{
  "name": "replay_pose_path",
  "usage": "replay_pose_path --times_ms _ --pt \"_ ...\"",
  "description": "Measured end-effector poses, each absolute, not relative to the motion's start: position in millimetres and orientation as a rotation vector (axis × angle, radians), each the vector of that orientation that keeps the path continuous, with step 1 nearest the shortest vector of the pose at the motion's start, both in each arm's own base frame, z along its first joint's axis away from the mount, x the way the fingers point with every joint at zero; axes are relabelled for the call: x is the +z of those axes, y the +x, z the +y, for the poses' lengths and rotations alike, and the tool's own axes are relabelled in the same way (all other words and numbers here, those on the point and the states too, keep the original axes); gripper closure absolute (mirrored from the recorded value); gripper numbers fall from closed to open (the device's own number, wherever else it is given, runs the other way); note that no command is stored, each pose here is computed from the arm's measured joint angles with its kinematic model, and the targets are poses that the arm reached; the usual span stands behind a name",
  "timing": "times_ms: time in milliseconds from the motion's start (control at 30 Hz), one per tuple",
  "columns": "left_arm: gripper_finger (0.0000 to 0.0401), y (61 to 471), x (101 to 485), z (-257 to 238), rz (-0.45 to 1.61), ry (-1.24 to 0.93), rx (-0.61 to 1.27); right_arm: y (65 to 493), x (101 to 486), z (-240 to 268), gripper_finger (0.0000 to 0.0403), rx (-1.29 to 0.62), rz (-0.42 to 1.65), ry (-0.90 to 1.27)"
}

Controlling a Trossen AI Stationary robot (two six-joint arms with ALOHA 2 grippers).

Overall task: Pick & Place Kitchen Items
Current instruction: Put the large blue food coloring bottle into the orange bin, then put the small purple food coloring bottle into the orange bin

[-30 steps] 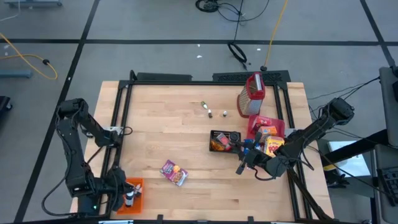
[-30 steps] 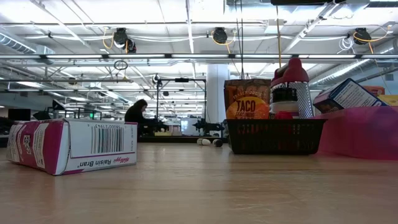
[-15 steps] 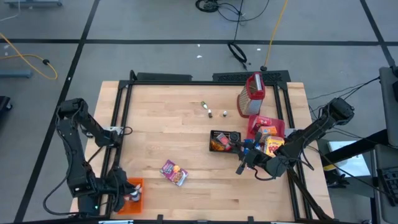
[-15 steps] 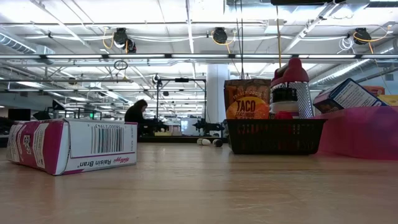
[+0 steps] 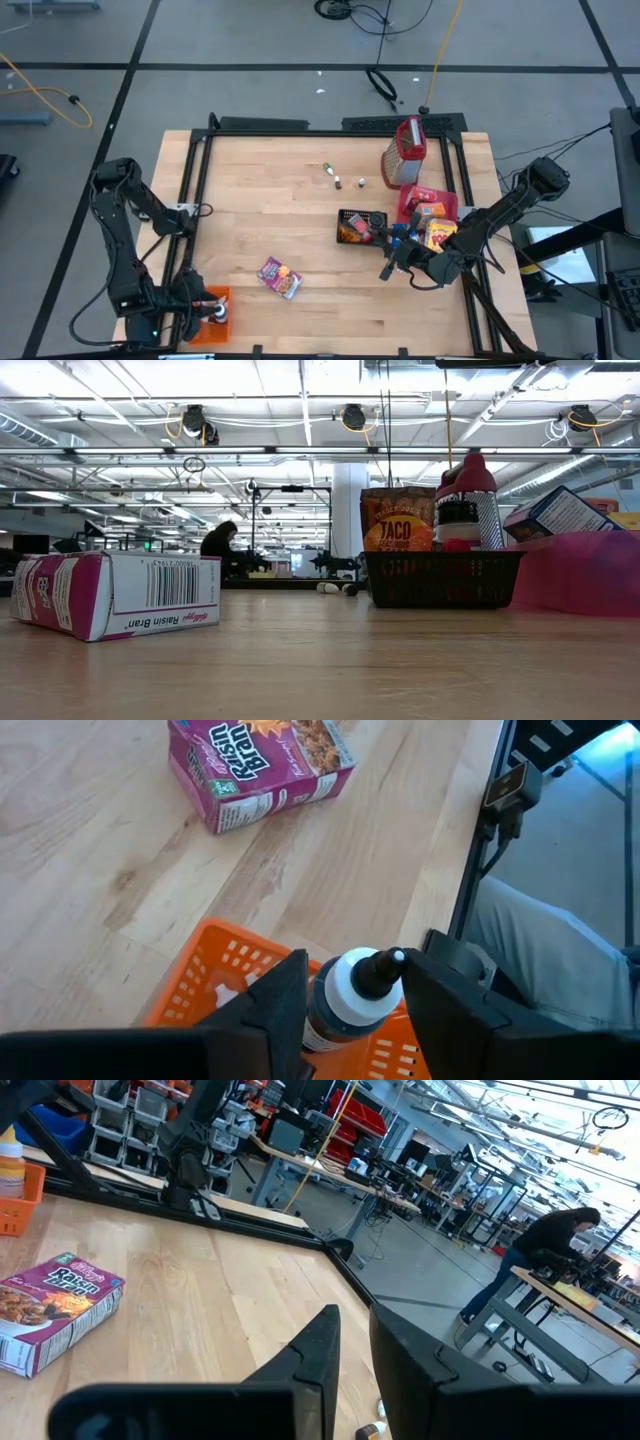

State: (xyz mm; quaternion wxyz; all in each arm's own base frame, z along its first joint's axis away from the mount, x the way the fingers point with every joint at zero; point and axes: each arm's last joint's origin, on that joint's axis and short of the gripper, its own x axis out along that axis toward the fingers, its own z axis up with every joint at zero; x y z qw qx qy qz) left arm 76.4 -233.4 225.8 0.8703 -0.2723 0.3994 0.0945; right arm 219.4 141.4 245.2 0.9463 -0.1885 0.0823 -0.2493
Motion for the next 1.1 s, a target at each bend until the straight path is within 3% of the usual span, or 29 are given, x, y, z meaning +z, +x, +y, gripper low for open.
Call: replay_pose_path --times_ms 667,1100 --pt "0.0238 68.7 240.0 -230.8 0.844 -0.659 0.134 219.4 245.2 141.4 0.0348 -0.508 0.167 -0.38" --pt "0.0238 108.6 260.4 -195.7 0.58 -0.428 0.221 219.4 245.2 141.4 0.0348 -0.509 0.164 -0.369"
